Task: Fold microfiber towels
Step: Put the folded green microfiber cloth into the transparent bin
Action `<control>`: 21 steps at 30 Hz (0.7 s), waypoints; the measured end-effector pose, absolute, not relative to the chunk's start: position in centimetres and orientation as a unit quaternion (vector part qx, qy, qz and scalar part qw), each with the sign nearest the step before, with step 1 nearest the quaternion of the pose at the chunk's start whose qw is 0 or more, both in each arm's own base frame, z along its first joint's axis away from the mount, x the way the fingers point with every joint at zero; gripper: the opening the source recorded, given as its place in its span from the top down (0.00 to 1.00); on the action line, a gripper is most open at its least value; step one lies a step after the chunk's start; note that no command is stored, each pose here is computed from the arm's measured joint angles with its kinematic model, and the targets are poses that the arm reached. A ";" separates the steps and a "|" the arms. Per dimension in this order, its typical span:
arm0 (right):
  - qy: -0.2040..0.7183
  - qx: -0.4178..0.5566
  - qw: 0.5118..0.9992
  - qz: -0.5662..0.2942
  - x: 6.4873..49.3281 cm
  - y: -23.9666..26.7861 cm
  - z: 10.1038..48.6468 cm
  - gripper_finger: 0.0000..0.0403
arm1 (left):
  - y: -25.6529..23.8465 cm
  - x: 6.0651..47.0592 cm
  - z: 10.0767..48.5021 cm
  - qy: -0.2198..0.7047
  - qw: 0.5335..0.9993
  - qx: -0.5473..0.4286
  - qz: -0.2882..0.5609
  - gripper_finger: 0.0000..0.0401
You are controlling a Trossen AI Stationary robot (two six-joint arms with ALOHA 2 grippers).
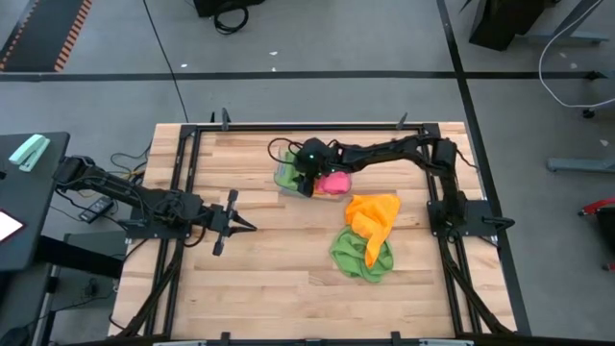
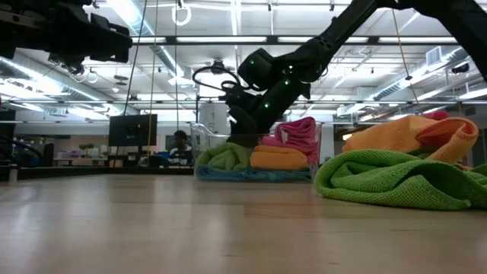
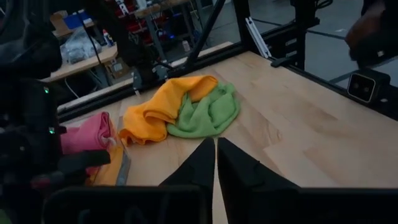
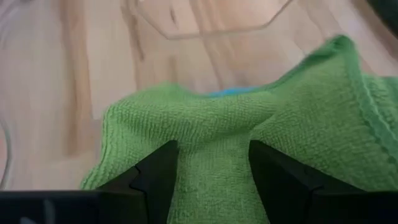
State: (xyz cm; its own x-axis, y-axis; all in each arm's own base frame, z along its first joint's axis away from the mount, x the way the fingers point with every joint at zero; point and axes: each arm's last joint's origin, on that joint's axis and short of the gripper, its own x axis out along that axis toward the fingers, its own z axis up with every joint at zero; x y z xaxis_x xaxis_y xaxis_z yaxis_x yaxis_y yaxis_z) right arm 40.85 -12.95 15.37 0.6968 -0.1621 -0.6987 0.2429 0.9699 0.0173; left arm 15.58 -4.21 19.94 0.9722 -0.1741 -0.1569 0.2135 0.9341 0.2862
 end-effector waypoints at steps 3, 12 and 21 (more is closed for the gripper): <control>0.376 0.076 0.915 -0.124 41.0 -13.2 14.8 0.48 | -4.2 15.6 19.8 0.071 0.981 0.151 -0.099 0.93; 0.336 0.053 0.928 -0.152 39.9 -12.8 19.5 0.48 | -4.2 15.5 19.7 0.079 0.982 0.140 -0.099 0.97; 0.317 0.010 0.931 -0.179 39.7 -12.7 21.1 0.48 | -4.2 15.5 19.7 0.079 0.983 0.135 -0.100 0.94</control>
State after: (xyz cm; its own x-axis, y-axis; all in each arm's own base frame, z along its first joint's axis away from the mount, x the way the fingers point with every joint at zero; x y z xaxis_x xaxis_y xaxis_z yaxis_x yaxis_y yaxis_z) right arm 39.70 -12.74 21.09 0.7345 -0.3272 -0.5946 0.3405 0.9355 -0.0942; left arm 15.53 -4.22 19.69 0.9676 -0.1743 -0.1826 0.2172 0.9436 0.2498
